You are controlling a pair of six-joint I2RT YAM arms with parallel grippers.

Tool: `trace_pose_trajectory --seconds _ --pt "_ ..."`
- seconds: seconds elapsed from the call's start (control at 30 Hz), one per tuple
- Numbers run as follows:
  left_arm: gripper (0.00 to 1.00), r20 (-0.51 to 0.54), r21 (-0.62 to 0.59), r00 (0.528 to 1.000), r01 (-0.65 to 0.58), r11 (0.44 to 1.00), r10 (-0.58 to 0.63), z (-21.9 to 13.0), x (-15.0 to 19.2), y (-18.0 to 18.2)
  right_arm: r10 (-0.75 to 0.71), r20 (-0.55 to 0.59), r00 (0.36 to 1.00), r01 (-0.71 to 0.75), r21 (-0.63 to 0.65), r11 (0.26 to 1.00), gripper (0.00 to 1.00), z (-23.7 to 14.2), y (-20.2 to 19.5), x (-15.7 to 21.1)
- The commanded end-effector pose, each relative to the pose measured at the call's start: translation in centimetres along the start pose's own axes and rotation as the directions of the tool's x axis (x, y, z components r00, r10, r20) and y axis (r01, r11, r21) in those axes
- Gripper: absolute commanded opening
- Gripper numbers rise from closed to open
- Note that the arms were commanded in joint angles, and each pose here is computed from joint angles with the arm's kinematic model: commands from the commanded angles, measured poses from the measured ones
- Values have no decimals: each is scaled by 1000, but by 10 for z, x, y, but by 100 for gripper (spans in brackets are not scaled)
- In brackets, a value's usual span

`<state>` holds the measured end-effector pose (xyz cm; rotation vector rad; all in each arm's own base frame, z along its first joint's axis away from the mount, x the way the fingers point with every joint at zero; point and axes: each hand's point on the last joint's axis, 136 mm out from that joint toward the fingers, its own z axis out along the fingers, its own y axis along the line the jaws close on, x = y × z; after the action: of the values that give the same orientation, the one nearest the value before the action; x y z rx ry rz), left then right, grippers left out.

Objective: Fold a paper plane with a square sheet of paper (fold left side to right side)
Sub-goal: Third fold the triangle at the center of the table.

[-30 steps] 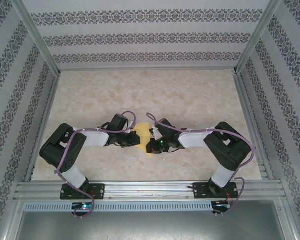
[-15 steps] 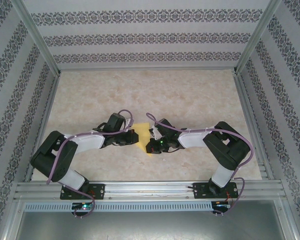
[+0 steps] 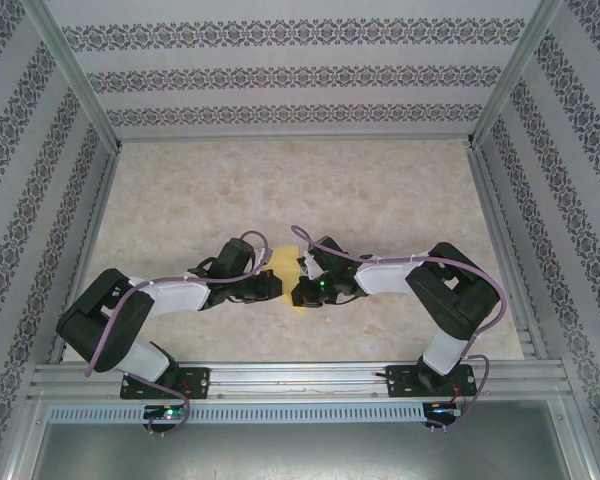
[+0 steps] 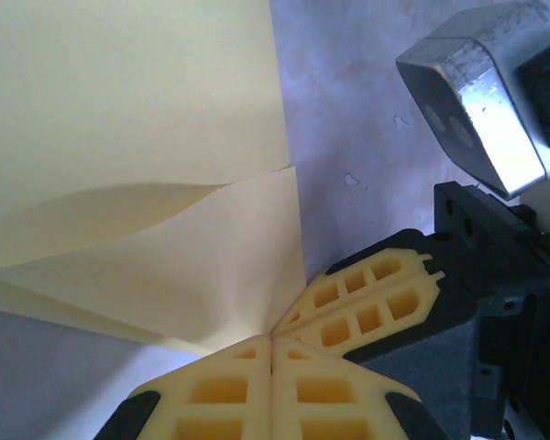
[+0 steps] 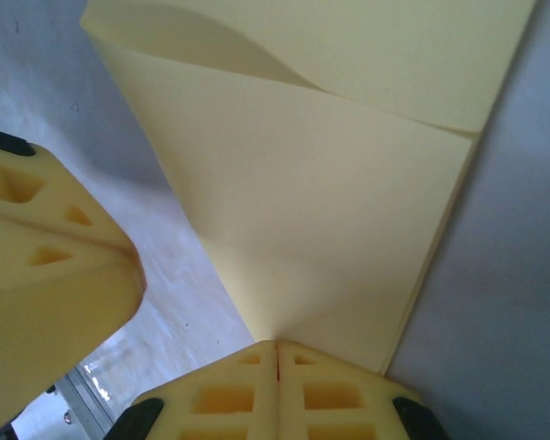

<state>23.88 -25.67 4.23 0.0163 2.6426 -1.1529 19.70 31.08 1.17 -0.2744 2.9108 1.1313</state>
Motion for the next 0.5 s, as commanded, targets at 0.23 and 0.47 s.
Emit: trace_pose_trajectory --seconds 0.23,0.47 --pt "5 3 55 1000 -16 998 16 21 -5 -18 101 -75 992 -77 281 957 0 9 -73 37" --pt "5 -6 12 1000 6 1000 -6 26 1 -6 102 -78 992 -75 293 953 0 9 -76 38"
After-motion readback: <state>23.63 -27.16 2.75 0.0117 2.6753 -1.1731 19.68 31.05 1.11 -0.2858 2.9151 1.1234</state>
